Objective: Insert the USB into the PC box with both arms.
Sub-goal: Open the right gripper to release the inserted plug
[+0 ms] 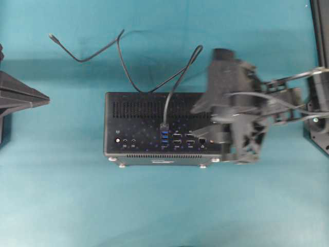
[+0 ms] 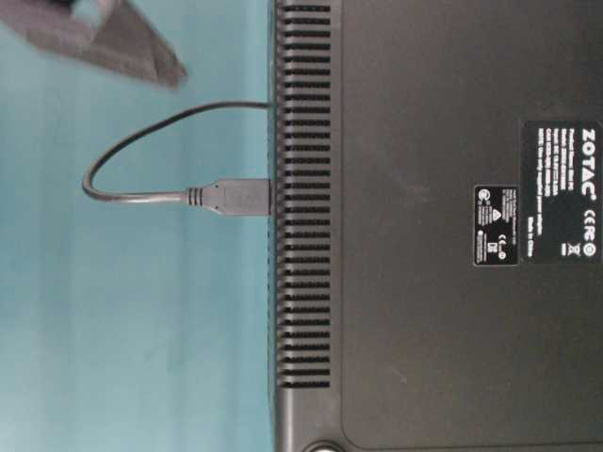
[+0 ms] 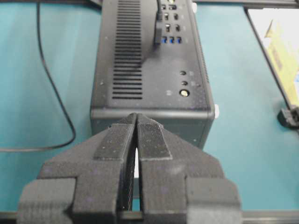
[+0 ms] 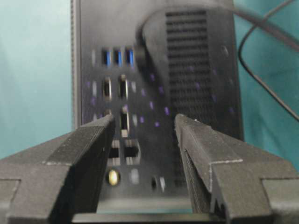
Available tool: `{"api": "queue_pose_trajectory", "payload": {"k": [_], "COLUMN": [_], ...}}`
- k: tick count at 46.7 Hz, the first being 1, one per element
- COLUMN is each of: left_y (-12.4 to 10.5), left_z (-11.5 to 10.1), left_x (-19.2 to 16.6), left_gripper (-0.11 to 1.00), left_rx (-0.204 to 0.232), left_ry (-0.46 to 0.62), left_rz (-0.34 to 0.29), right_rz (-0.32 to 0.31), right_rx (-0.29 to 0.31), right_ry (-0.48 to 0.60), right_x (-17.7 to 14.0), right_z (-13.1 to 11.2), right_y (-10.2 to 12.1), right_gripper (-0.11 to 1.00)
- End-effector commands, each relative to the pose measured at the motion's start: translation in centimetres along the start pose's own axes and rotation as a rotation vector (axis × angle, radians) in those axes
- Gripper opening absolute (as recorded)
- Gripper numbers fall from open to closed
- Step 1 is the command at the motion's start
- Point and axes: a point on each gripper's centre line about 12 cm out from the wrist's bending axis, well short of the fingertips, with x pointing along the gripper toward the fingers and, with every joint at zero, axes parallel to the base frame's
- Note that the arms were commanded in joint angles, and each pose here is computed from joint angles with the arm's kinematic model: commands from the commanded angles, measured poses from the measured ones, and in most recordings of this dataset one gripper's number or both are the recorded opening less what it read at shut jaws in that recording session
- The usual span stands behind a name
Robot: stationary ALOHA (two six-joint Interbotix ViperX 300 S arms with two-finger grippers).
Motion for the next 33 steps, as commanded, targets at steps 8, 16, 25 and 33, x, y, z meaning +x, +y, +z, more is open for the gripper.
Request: {"api": "queue_pose_trajectory", "payload": {"k": [8,16,25,33], "left_y": [-0.1,-0.1,-0.1,-0.2], "left_z": [1.0,1.1,0.9,1.4], "left_x": [-0.2,-0.5,-0.7,-0.7], "left_gripper": [0.0,0.0,0.0,0.0], "left_rx": [0.006,0.007,0.006,0.003], "left_ry": [-0.047,-0.07,-0.075,-0.106], "left_rz": [-0.007,-0.007,-0.007,-0.01], "right_rz": [0.023,0.047,0.064,0.065], "right_rx": [0.005,0.007,0.011,0.015], "right_ry": [-0.122,-0.195,-0.257,-0.273], "right_x": [-3.3,-4.7,-5.9,-6.6], "right_z": [-0.5,-1.5,-2.9,-4.0], "right_y": [-0.6,-0.8,-1.3,-1.7], "right_gripper": [0.59,0.59,0.59,0.59]}}
